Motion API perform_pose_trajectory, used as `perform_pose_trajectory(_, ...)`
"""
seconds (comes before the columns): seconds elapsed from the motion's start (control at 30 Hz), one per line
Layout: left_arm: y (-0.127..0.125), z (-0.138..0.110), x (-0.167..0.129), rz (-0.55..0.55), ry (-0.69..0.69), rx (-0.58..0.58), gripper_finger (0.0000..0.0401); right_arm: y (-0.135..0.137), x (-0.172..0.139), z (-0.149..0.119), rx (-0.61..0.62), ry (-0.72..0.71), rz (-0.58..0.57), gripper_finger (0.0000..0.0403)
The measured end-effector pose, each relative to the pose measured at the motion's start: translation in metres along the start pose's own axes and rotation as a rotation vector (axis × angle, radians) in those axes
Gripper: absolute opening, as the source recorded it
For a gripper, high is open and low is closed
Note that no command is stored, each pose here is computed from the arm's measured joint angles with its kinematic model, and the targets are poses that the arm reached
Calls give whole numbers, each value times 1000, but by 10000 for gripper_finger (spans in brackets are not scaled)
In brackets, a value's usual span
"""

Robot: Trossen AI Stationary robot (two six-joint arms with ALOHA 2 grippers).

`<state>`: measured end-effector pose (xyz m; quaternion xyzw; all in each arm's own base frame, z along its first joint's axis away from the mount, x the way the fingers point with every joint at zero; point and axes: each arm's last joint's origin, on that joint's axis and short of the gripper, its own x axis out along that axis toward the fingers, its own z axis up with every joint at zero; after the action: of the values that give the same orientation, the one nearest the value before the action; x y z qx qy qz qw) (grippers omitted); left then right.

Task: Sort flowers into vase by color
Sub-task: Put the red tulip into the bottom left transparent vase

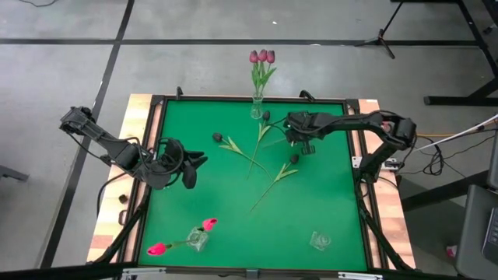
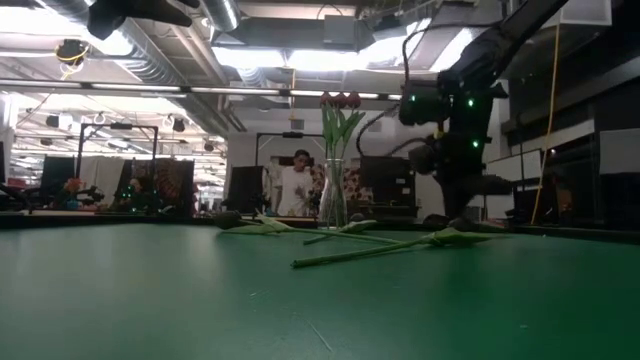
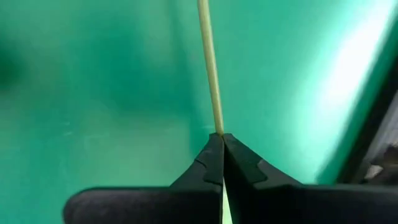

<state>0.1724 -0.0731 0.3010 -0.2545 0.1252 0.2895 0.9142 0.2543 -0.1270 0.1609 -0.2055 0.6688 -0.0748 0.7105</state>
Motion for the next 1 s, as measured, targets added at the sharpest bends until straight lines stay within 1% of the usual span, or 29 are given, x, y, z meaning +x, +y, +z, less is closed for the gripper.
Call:
perform_pose_trajectory(0.13,0,0,0,2,-4,-4,117,-6,-23,7,-13,-32,-96,1)
perform_pose_trajectory(0.27,0,0,0,2,-4,-19,117,-4,-55,21,-102,-66,-196,0)
perform_pose_trajectory(0.33,0,0,0,2,-3,-20,117,1,-72,29,-186,-74,-256,0)
perform_pose_trajectory(0.47,-1,0,0,-9,4,-28,117,16,-106,48,-369,-78,-429,0)
perform_pose_trajectory(0.6,-2,1,0,-19,7,-37,117,34,-133,65,-562,-57,-592,0)
perform_pose_trajectory(0.77,-8,0,0,-101,71,-62,117,55,-161,85,-707,-75,-796,0)
perform_pose_trajectory(0.93,-19,3,0,-231,115,-56,117,78,-191,102,-808,-188,-958,0)
perform_pose_trajectory(1.0,-22,5,0,-273,122,-54,117,89,-202,107,-871,-227,-1012,0)
